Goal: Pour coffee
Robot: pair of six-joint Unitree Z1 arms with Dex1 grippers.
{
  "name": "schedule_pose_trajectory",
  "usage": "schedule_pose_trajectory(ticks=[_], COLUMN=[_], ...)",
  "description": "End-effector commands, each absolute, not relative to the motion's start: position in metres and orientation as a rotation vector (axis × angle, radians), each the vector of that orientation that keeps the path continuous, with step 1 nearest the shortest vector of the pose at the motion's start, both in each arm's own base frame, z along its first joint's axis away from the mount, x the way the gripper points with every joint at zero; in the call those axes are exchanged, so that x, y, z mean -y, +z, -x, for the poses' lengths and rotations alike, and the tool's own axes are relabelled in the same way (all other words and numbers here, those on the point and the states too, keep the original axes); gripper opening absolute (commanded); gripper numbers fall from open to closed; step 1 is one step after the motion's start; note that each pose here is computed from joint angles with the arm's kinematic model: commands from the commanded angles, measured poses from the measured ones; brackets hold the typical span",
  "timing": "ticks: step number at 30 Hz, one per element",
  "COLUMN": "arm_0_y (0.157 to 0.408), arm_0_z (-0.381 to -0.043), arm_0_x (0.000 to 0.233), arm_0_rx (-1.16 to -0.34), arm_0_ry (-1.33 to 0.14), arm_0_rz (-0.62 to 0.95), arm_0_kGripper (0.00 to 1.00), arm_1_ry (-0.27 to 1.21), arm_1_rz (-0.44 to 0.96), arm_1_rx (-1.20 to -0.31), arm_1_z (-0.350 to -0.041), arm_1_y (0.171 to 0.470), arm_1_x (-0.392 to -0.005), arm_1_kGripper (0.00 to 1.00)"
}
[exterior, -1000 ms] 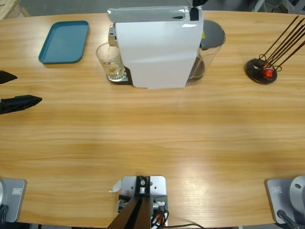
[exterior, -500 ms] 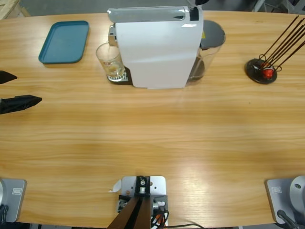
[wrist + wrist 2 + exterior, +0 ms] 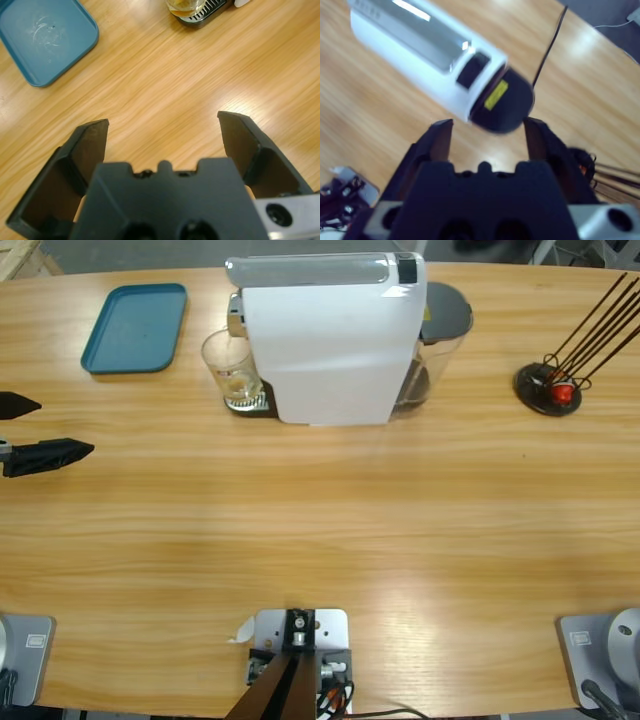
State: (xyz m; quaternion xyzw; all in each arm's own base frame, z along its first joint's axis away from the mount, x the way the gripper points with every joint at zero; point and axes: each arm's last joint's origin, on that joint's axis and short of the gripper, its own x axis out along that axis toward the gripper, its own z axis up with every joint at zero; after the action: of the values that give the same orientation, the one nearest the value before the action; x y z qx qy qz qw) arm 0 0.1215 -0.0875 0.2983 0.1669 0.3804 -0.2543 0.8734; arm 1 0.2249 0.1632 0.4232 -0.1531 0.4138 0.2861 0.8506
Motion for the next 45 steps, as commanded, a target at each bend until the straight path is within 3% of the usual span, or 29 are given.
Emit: schedule_pose_trajectory(ticks=[1, 6, 11, 13, 16, 22, 33, 37, 45], arm_0_y=[0.281, 0.284, 0.282, 0.279, 0.275, 0.271, 0.267, 0.266, 0.265], arm_0_z=[-0.106, -0.092, -0.074, -0.07, -0.069, -0.065, -0.068, -0.072, -0.068], arm_0_x=[0.077, 0.068, 0.057, 0.054, 0.055, 0.055, 0.058, 0.061, 0.058], arm_0_rx=[-0.749, -0.63, -0.466, -0.424, -0.417, -0.421, -0.452, -0.47, -0.459], arm_0_ry=[-0.565, -0.603, -0.647, -0.655, -0.691, -0.752, -0.757, -0.756, -0.744], arm_0_rz=[-0.294, -0.239, -0.161, -0.147, -0.201, -0.196, -0.2, -0.206, -0.195], arm_0_kGripper=[0.945, 0.947, 0.936, 0.936, 0.934, 0.826, 0.827, 0.828, 0.827], arm_1_ry=[0.705, 0.782, 0.881, 0.902, 0.925, 0.959, 0.971, 0.979, 0.978], arm_1_rz=[0.405, 0.327, 0.185, 0.174, 0.173, 0.166, 0.162, 0.165, 0.167], arm_1_rx=[-0.77, -0.784, -0.601, -0.581, -0.588, -0.649, -0.651, -0.697, -0.708], arm_1_z=[-0.154, -0.127, -0.09, -0.083, -0.081, -0.092, -0.092, -0.099, -0.097], arm_1_y=[0.363, 0.333, 0.311, 0.3, 0.289, 0.282, 0.285, 0.278, 0.275], arm_1_x=[-0.123, -0.107, -0.085, -0.081, -0.08, -0.092, -0.093, -0.098, -0.097], arm_1_kGripper=[0.821, 0.821, 0.821, 0.821, 0.821, 0.821, 0.824, 0.871, 0.867])
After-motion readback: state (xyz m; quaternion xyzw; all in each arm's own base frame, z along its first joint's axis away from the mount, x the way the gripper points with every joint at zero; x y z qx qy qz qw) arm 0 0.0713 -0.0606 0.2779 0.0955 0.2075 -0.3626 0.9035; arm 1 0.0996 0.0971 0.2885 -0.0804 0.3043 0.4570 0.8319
